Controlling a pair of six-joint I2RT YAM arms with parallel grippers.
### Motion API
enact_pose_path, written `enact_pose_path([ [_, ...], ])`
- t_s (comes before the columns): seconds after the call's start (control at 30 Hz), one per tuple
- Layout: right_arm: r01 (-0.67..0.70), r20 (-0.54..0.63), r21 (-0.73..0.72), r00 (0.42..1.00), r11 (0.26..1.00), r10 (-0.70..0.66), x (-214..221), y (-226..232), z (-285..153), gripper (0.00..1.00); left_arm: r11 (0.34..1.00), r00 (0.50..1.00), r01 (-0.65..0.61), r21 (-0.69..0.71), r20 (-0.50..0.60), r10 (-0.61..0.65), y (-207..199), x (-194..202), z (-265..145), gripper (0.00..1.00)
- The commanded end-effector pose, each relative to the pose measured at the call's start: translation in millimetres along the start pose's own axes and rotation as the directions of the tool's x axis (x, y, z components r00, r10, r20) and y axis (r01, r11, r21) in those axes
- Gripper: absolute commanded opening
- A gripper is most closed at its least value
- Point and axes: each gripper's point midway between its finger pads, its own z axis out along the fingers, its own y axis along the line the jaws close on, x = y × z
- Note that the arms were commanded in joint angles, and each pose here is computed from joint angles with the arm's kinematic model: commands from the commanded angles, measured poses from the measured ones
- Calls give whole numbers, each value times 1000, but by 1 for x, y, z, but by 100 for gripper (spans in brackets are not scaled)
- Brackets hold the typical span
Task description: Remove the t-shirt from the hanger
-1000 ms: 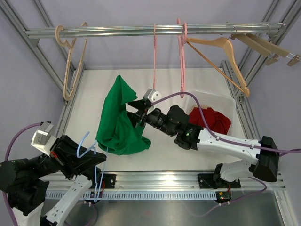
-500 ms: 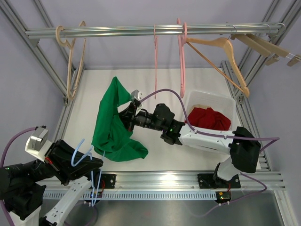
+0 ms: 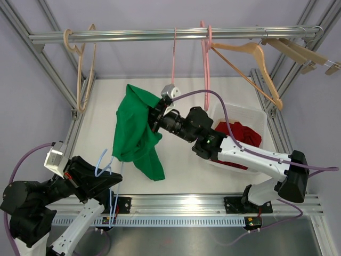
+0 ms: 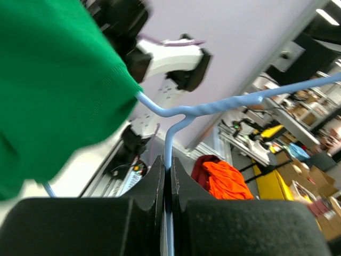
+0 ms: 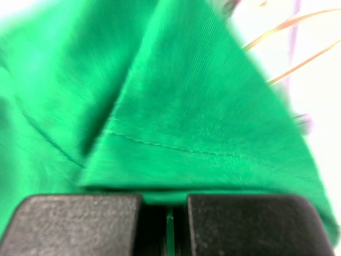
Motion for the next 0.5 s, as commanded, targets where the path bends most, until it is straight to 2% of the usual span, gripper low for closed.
enact_pose_path([
  [0.0,126,77,223,986,967,-146,-75,-39,5,0,990,999,-25,-137,26,29,22,5,-10,0],
  [0.13,170,104,281,973,944,-206,-110,-57,17,0,931,998,-18,-364,51,39,58,10,-30,0],
  [0.23,165,151,259,966,952,-209,-142,-45,16,0,839,992,-33,-543,82,92,92,7,-51,0],
  [0.4,40,200,151,977,988,-70,-178,-11,-17,0,727,994,-9,-686,74,81,139,24,-69,0],
  [0.47,-1,160,116,987,993,-17,-176,-1,-29,0,679,993,5,-734,86,86,155,26,-75,0],
])
